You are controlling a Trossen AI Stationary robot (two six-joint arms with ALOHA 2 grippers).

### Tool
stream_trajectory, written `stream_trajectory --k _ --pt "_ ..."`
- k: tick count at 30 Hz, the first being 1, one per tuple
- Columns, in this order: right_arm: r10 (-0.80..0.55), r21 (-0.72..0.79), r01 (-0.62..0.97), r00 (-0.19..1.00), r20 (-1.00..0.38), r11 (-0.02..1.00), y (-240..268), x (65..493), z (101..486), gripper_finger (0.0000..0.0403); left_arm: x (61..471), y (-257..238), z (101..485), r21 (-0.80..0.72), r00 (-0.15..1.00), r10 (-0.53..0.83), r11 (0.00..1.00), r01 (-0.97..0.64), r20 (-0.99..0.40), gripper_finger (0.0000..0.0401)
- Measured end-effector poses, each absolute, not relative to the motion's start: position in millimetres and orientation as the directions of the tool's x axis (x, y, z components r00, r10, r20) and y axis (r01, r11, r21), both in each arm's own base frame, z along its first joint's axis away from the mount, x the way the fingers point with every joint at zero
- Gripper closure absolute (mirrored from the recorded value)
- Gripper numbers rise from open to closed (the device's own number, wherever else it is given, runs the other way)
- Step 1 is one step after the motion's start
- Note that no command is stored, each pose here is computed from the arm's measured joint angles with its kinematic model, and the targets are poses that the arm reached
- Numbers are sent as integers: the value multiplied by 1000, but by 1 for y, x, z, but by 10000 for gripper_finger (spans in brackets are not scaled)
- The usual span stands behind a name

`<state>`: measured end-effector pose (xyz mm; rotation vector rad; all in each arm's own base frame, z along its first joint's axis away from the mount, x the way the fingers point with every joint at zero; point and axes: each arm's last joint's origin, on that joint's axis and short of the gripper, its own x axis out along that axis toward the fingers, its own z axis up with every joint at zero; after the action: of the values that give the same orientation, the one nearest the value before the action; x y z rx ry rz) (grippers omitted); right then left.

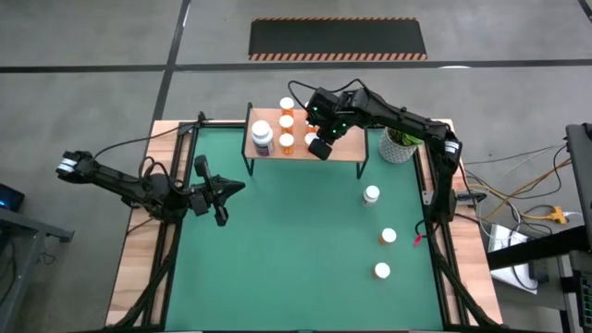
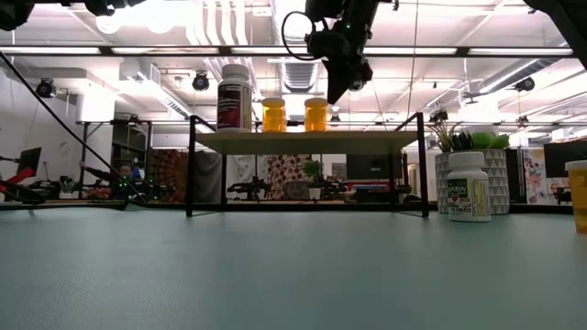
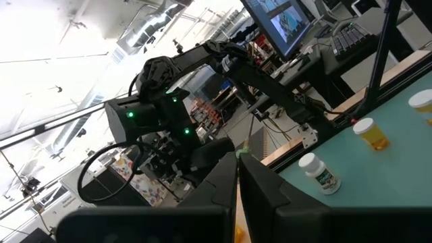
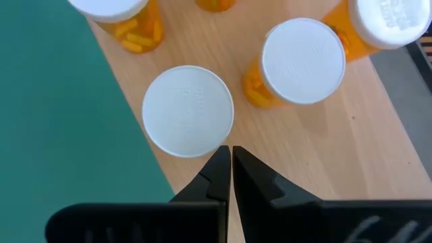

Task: Pick and place medicine bottles onto shelf by color
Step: Put the orange pill bottle on the shelf aligned with the other orange pill bottles, then adjust the orange pill bottles on the shelf

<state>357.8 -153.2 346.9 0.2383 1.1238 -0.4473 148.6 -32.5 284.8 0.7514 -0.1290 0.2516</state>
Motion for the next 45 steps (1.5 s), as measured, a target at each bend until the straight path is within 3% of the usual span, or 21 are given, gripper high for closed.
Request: stream_trajectory --k 8,22,35,45 --pt "-238 -71 425 356 -904 903 -154 356 349 394 149 -33 285 658 962 180 702 -271 205 401" --pt "-344 -157 380 494 -799 912 -188 359 356 394 149 -33 285 658 962 180 702 -271 205 401" --pt "-344 -162 372 497 -797 914 -191 367 333 394 149 -33 285 658 962 180 702 -271 205 401" --pt "-349 -164 371 516 -782 914 -189 368 343 394 149 -32 285 658 962 180 702 -272 205 401"
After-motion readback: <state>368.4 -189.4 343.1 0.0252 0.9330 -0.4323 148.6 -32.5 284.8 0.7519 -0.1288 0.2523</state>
